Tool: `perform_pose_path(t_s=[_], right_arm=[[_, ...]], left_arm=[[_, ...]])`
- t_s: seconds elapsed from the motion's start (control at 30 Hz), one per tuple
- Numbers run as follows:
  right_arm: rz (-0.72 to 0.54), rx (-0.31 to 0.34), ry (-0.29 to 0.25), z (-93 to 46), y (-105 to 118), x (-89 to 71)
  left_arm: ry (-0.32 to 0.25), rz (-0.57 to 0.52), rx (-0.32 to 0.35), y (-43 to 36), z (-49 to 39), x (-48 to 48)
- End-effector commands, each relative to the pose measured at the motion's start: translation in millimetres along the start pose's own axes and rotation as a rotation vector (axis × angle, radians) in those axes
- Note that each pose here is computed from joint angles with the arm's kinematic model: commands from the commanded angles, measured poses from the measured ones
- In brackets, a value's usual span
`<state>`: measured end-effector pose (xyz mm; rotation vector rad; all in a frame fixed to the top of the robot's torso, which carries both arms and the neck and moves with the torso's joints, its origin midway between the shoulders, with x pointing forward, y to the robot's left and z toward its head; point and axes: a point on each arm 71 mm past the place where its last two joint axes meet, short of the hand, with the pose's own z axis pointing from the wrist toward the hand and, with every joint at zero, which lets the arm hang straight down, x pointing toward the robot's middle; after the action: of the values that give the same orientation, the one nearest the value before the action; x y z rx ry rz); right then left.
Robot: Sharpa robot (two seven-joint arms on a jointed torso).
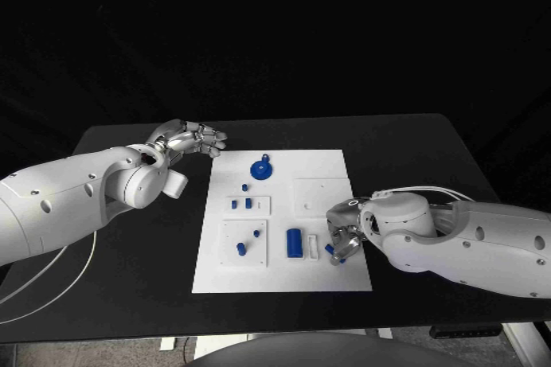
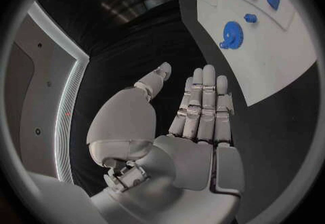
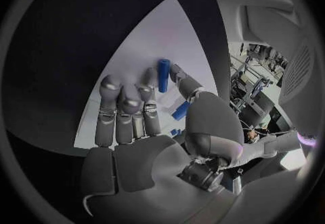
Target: Assemble the parts on the task board
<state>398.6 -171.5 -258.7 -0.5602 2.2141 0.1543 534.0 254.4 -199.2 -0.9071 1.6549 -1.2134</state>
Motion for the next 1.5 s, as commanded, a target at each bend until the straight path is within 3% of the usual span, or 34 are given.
perform_pose_path(t_s=[0.03, 0.5, 0.7, 0.93, 1.2, 1.4, 1.5], right_arm=[[-0.105, 0.124, 0.048, 8.9, -20, 21.5], [-0.016, 0.134, 0.070, 9.7, -29, 25.3], [0.054, 0.130, 0.034, 6.7, -32, 23.4], [0.198, 0.105, -0.015, 2.9, -35, 15.3], [0.512, 0.071, -0.074, 1.7, -39, 5.8], [0.609, 0.052, -0.035, 1.6, -35, 7.3], [0.606, 0.038, -0.040, 1.1, -32, 6.2]], left_arm=[[0.019, 0.003, 0.008, -1.4, 0.1, 2.6], [0.024, 0.002, 0.004, -1.4, 0.3, 4.0], [0.027, 0.003, 0.005, -1.5, 0.3, 4.5], [0.027, 0.005, 0.004, -1.3, 0.4, 4.3], [0.028, 0.006, 0.004, -1.3, 0.5, 4.7], [0.027, 0.007, 0.003, -1.1, 0.3, 4.3], [0.029, 0.012, 0.001, -1.1, 0.3, 4.6]])
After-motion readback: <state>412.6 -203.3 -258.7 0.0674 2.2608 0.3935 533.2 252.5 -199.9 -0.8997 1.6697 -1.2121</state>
